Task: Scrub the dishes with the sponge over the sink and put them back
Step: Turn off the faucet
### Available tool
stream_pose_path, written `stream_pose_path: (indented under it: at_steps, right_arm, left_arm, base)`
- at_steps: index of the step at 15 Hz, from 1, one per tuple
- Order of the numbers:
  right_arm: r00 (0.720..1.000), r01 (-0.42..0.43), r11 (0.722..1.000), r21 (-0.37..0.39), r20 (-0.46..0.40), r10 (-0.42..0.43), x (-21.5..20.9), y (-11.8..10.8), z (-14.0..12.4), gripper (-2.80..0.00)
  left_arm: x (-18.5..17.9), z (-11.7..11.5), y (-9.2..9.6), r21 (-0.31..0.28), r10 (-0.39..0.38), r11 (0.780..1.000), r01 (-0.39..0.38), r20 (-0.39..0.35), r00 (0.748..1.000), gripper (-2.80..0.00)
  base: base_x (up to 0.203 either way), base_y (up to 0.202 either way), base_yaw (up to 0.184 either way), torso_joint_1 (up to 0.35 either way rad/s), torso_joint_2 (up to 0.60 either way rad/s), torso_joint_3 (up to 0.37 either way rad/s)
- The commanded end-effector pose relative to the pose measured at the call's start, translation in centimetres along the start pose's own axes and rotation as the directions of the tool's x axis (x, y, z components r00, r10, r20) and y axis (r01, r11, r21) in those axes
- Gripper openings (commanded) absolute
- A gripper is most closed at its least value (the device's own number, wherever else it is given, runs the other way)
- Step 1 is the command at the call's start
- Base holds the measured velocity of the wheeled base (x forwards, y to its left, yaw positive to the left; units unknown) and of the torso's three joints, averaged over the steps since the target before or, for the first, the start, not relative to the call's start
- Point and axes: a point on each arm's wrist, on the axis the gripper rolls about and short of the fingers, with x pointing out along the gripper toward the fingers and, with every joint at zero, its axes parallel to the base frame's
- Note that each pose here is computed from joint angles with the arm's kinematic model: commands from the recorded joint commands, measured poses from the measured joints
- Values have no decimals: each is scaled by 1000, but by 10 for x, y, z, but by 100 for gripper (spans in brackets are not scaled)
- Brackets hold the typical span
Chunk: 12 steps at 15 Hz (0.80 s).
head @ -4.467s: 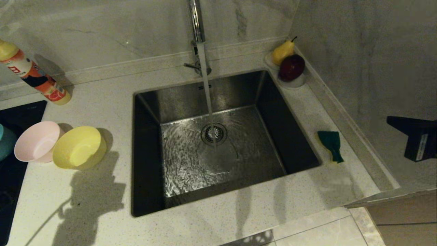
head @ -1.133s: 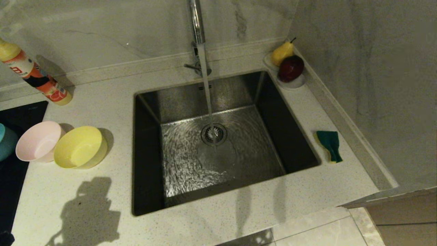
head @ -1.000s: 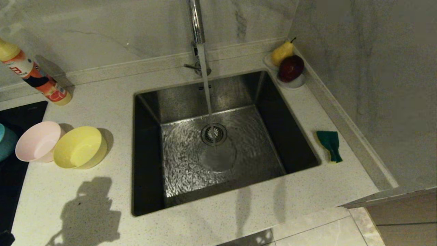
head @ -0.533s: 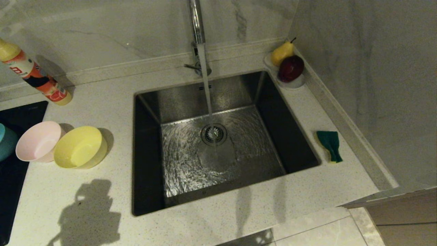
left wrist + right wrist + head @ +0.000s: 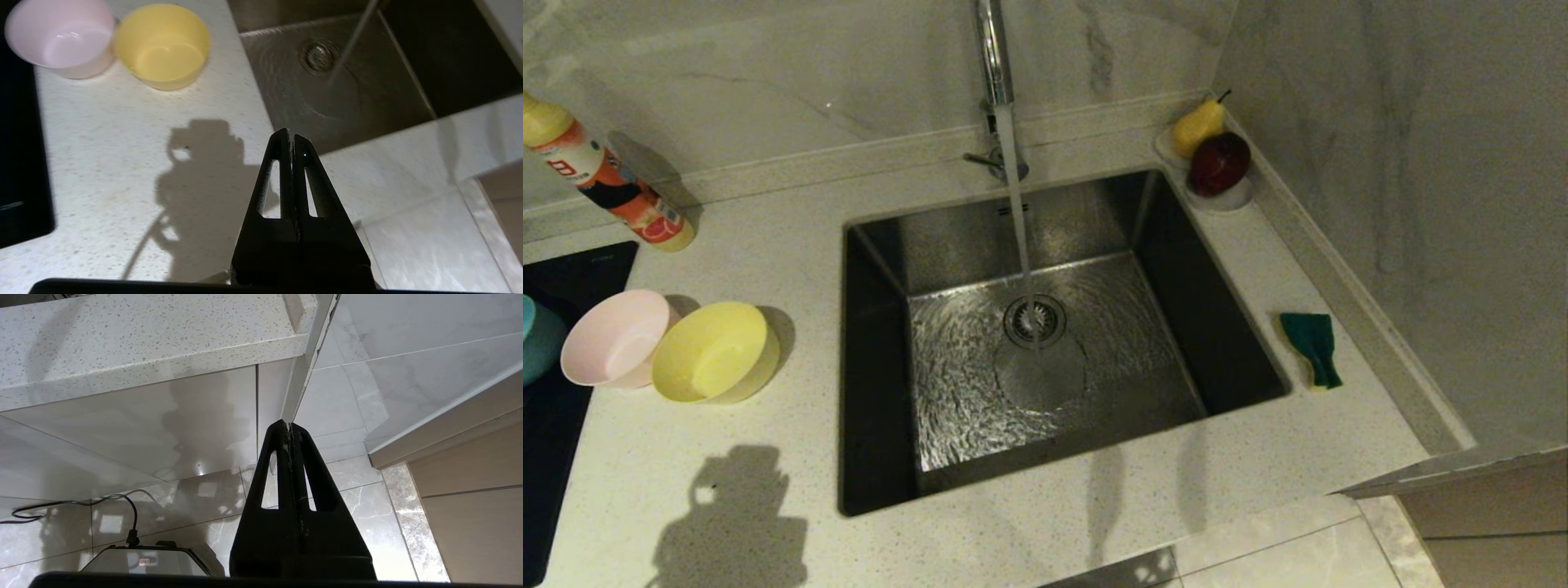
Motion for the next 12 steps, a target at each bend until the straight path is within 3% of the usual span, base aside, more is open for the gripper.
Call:
stream_pose_path:
  at_steps: [1, 3, 5, 7, 10, 12]
  right_arm:
    - [1000, 0, 1000, 0, -3, 0, 0, 0, 0, -280]
    - [1000, 0, 1000, 0, -3, 0, 0, 0, 0, -280]
    - [1000, 0, 1000, 0, -2, 0, 0, 0, 0, -280]
    - [1000, 0, 1000, 0, -3, 0, 0, 0, 0, -280]
    - [1000, 0, 1000, 0, -3, 0, 0, 0, 0, -280]
    - [1000, 0, 1000, 0, -2, 0, 0, 0, 0, -280]
  left_arm:
    - [-5, 0, 0, 2, 55, 998, -55, 33, 998, -280]
    - [-7, 2, 2, 12, 146, 989, -147, 47, 988, -280]
    - [-15, -3, 3, 53, 121, 991, -125, 69, 990, -280]
    - [-23, -17, 4, 85, 151, 984, -160, 95, 984, -280]
    - [-29, -57, 5, 90, 166, 980, -176, 102, 981, -280]
    - [-16, -85, 9, 90, 197, 976, -197, 13, 980, -280]
  base:
    - [0, 0, 0, 0, 0, 0]
    - [0, 0, 0, 0, 0, 0]
    - [0, 0, 0, 0, 0, 0]
    - [0, 0, 0, 0, 0, 0]
    - [0, 0, 0, 0, 0, 0]
    - [0, 0, 0, 0, 0, 0]
